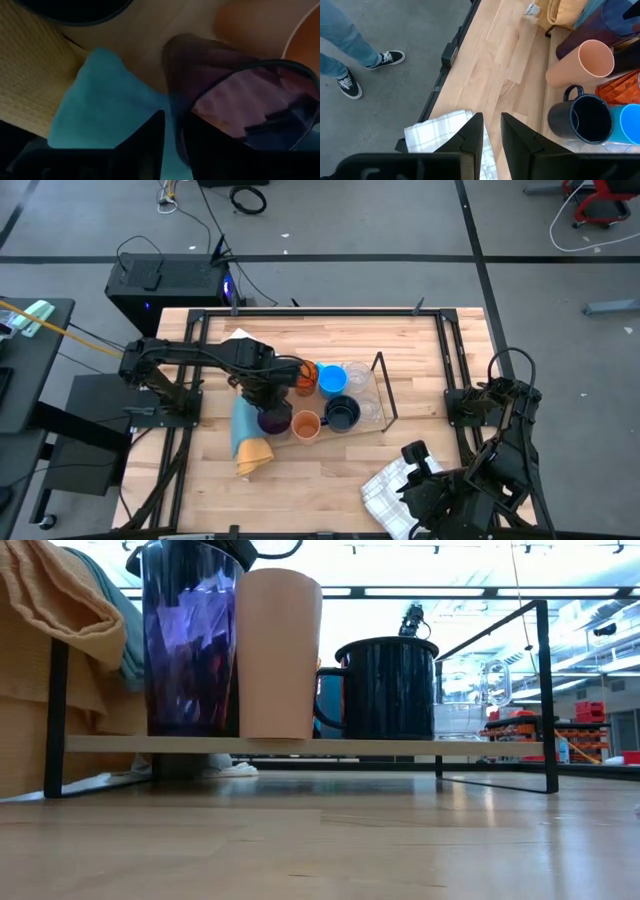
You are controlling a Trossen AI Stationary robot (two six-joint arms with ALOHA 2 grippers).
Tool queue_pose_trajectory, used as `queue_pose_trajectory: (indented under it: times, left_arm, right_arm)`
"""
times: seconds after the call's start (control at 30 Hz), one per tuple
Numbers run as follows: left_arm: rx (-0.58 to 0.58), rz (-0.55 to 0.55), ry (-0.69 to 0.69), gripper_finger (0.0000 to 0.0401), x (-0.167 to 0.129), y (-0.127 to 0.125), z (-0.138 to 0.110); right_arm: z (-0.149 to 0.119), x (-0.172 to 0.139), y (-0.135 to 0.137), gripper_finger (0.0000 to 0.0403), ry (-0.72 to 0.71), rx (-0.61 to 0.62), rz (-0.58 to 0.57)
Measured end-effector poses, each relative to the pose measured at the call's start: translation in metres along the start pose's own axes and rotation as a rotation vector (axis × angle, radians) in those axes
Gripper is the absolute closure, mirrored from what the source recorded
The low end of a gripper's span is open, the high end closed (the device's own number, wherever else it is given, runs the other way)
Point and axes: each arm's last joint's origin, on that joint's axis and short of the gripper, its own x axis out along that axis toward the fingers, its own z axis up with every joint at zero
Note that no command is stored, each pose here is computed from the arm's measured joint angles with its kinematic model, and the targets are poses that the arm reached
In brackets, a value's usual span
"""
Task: Stack small to large cups/mugs on shelf
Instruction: Put the purple cup on the shelf
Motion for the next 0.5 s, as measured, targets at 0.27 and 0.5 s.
queue_pose_trajectory:
  times: [0.27,0.5]
  left_arm:
    - [-0.002,0.027,0.021,0.0322,0.0013,0.0017,-0.001]
    - [0.006,0.03,0.024,0.031,0.0012,0.002,-0.0013]
  right_arm:
    - [-0.0002,0.0,-0.0001,0.0329,0.002,0.004,0.0]
    - [-0.0002,0.0,0.0,0.0329,0.003,0.003,0.003]
